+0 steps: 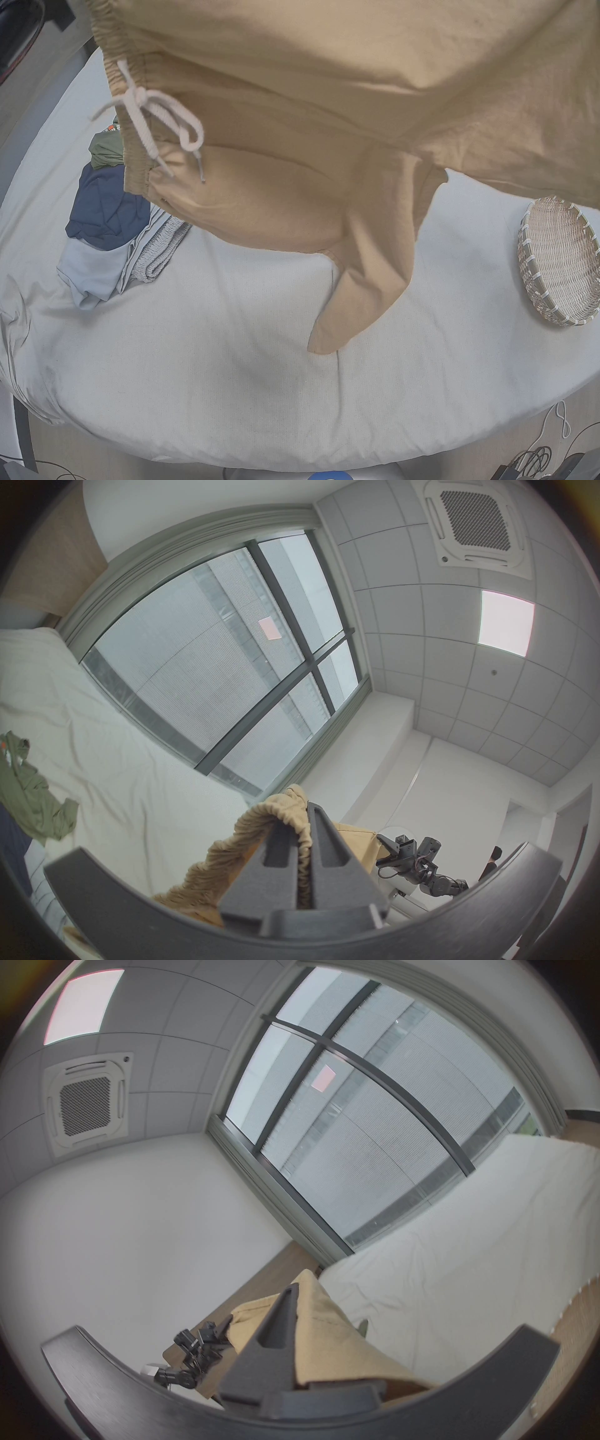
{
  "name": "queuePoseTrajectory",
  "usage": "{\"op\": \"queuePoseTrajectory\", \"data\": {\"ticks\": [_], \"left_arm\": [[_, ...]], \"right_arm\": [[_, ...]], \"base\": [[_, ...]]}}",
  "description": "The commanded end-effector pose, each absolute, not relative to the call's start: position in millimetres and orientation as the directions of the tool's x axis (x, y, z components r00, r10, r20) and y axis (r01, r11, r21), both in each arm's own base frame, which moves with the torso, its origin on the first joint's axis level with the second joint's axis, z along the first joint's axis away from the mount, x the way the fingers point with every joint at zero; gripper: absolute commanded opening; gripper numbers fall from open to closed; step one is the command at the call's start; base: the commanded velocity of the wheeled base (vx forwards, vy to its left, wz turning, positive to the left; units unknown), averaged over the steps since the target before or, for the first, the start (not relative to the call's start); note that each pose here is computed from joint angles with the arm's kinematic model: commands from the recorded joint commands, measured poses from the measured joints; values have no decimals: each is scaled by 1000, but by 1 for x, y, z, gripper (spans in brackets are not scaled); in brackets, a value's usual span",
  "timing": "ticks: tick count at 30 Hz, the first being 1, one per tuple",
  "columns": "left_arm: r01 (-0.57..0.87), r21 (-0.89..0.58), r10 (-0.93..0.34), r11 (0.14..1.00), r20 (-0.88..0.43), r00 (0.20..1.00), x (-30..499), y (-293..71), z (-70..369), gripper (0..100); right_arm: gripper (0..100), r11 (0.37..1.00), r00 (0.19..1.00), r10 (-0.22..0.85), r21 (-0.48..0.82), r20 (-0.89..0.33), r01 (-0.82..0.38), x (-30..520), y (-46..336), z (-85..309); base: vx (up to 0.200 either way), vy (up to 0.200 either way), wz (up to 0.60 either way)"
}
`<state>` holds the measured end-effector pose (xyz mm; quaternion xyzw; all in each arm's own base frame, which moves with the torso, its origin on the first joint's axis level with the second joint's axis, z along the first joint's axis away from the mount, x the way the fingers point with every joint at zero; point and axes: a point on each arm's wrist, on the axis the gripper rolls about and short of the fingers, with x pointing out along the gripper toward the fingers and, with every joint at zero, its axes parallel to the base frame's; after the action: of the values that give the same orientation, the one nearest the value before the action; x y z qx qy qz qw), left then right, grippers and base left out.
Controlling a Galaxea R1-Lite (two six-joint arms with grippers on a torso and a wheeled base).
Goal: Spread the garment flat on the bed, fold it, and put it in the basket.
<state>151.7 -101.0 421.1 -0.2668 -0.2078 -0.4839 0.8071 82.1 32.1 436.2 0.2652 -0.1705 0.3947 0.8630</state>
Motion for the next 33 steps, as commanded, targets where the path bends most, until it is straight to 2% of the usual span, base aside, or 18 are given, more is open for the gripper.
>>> {"op": "queuePoseTrajectory", "data": {"ticks": [1, 8, 17, 22, 33], "left_arm": [[829, -312, -675, 464, 482, 559, 128, -76, 383, 0], [742, -377, -655, 554, 352, 668, 116, -57, 349, 0], [661, -416, -606, 625, 275, 746, 125, -49, 323, 0], [627, -440, -594, 643, 231, 771, 155, -55, 313, 0], [625, -422, -565, 656, 274, 778, 246, -73, 305, 0]], "right_arm": [[0, 561, 698, 616, 420, 364, -714, 108, 40, 372], [0, 559, 708, 635, 450, 308, -697, 133, 47, 323], [0, 569, 726, 636, 477, 262, -670, 152, 52, 294], [0, 580, 740, 626, 486, 247, -653, 177, 56, 286], [0, 619, 771, 573, 470, 278, -629, 256, 58, 279]], "base": [[0, 0, 0], [0, 0, 0], [0, 0, 0], [0, 0, 0], [0, 0, 0]]}}
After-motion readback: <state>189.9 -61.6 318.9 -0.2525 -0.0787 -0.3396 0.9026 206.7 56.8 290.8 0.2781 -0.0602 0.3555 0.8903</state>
